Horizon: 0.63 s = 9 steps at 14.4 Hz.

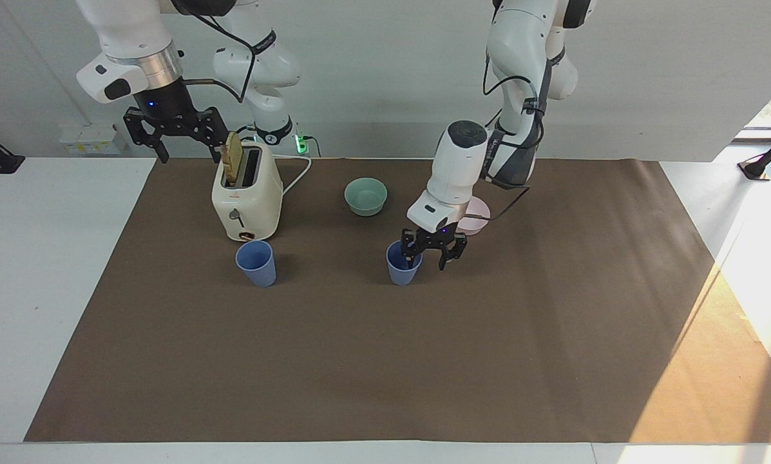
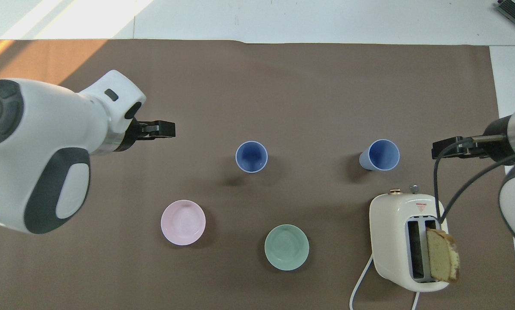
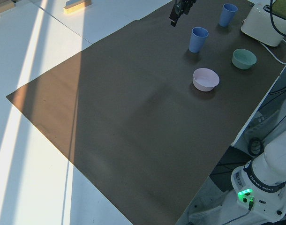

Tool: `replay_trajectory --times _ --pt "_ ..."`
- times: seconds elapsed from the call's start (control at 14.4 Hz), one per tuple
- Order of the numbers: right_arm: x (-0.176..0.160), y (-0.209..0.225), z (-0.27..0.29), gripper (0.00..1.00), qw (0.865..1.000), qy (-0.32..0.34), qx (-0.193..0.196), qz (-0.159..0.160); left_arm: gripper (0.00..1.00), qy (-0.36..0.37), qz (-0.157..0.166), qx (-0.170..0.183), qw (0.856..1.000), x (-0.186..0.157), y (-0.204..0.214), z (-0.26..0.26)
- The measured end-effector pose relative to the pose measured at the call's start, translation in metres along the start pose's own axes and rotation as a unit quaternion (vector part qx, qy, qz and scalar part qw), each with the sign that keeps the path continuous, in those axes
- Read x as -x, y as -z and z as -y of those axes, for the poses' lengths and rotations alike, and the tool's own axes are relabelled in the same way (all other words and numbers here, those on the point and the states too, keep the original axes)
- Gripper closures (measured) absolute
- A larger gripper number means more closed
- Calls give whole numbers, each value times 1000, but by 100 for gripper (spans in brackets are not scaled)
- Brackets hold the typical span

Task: Stack blue cups with both arms
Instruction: 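Open and withdraw the left gripper while the right gripper reaches the other cup, then grasp the other blue cup with the right gripper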

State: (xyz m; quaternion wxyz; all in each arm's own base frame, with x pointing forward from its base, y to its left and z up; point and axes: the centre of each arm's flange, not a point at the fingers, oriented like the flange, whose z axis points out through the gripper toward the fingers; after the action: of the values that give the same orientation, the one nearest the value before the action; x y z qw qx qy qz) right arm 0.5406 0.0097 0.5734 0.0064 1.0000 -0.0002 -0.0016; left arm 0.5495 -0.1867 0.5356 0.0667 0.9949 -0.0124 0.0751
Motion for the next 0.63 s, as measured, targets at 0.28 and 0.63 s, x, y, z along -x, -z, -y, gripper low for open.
replay_trajectory --times 0.28,0.63 --pt "-10 -72 1 0 1000 1 -2 15 0 -42 28 -13 999 -12 29 90" --pt "-30 -144 0 0 1000 1 -7 28 0 -66 50 -17 996 -15 71 173"
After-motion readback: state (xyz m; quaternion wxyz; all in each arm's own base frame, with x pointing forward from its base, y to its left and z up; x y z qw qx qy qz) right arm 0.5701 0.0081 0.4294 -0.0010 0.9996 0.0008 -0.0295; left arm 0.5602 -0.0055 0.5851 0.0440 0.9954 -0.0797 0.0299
